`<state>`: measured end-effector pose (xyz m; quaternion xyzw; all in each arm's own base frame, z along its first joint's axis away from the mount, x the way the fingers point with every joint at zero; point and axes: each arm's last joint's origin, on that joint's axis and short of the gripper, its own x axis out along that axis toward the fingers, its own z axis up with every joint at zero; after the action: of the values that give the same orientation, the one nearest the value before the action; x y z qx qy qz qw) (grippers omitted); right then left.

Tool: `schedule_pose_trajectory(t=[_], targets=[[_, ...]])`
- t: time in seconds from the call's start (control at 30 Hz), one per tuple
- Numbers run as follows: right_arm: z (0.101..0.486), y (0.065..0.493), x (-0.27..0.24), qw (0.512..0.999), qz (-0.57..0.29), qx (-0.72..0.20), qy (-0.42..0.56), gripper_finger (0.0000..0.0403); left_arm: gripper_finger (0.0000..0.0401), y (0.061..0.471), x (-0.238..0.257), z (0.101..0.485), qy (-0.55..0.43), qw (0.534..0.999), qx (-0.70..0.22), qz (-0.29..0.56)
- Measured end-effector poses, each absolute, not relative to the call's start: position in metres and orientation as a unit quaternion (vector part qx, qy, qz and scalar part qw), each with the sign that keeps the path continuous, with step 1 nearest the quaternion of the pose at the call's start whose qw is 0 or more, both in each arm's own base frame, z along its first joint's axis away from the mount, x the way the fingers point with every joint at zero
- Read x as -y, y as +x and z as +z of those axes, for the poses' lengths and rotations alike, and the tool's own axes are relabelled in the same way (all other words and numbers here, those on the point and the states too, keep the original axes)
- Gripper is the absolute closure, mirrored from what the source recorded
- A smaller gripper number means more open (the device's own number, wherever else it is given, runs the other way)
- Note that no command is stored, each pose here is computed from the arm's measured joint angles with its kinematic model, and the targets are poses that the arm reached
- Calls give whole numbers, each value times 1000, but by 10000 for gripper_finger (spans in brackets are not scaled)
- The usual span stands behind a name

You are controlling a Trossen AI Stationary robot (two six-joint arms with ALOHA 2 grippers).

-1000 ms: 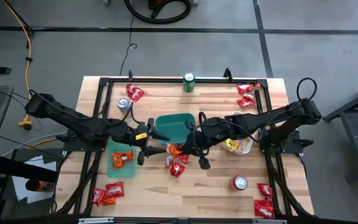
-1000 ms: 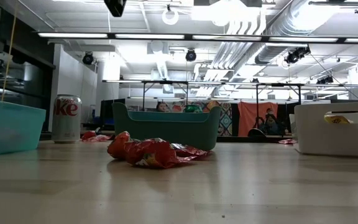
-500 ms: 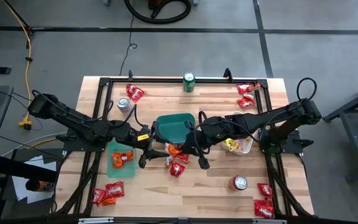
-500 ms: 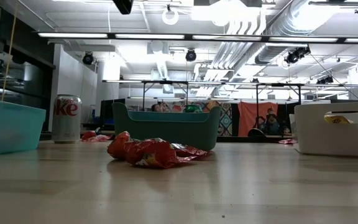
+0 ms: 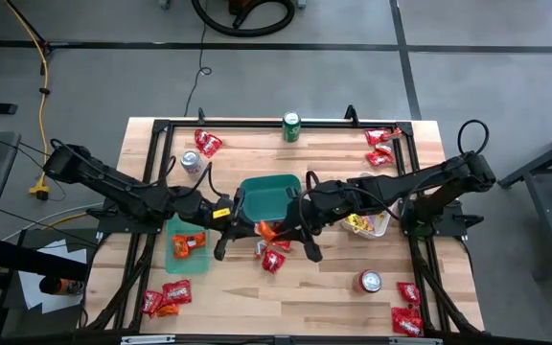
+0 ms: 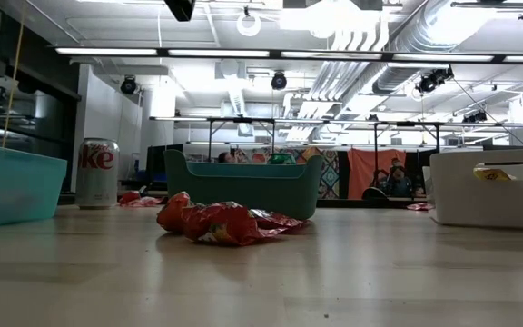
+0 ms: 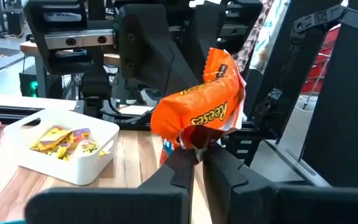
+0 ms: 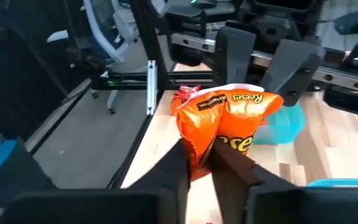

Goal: Sort candy
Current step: Put the orange chocolate into the light green bin

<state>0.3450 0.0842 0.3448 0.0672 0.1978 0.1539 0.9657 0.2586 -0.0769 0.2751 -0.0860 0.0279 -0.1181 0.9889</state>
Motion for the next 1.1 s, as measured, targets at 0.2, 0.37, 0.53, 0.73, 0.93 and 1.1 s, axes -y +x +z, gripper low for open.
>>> schedule_pose_trajectory(t=[0.2, 0.37, 0.53, 0.73, 0.93, 1.1], targets=[[346, 343, -82, 967, 127, -202, 93, 253, 399, 254, 75, 277, -84, 989, -37, -119], [359, 331, -74, 970, 124, -195, 72, 195, 401, 233, 68, 284, -67, 990, -80, -99], [370, 312, -60, 971, 78, -213, 81, 183, 401, 195, 55, 290, -108, 979, -157, -67], [363, 298, -53, 955, 5, -275, 107, 183, 401, 141, 48, 256, -254, 876, -408, 40], [346, 302, -53, 936, -14, -333, 114, 183, 401, 115, 61, 242, -265, 806, -526, 56], [342, 302, -53, 932, -16, -345, 111, 183, 401, 104, 67, 238, -264, 776, -568, 72]])
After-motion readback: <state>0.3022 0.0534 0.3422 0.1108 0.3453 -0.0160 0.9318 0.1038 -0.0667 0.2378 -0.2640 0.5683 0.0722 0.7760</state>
